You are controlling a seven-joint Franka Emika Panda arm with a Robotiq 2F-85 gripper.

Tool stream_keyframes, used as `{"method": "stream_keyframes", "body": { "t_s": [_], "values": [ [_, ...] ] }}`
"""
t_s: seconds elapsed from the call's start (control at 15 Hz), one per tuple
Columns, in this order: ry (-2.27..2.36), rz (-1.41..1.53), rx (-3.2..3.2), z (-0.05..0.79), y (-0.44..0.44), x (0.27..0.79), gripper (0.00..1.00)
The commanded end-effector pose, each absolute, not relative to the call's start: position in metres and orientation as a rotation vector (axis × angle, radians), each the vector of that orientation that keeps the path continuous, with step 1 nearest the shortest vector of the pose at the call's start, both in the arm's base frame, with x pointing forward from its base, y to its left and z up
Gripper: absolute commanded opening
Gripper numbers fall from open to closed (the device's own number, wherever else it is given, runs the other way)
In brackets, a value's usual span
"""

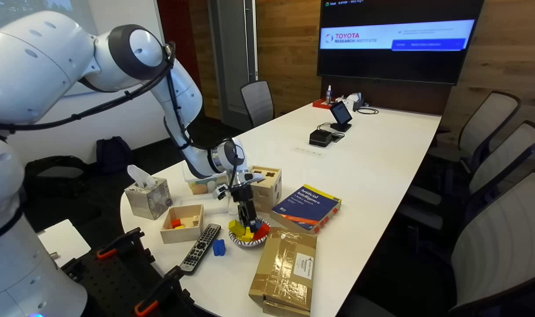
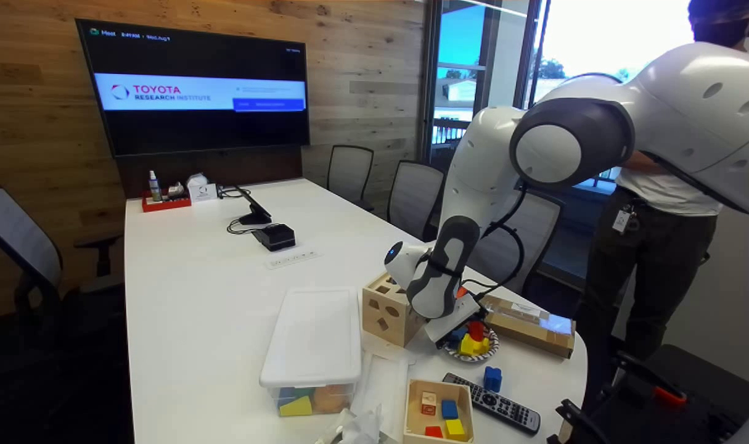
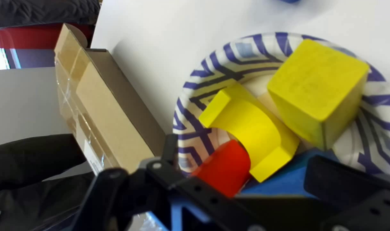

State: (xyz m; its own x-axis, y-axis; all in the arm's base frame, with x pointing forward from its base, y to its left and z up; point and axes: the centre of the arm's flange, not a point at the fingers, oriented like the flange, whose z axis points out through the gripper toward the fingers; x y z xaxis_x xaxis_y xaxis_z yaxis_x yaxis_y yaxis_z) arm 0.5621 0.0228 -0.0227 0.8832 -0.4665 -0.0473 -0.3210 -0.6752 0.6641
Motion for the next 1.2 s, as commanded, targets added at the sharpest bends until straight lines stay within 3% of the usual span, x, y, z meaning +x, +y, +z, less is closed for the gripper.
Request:
{"method": "stream_keyframes", "body": {
  "t_s": [0.0,1.13],
  "values": [
    [-0.564,-0.279,2.366,-0.023,0.023,0.562,1.0],
    [-0.553,-0.239,2.391,-0.002,0.024,0.552,1.0]
  ]
}}
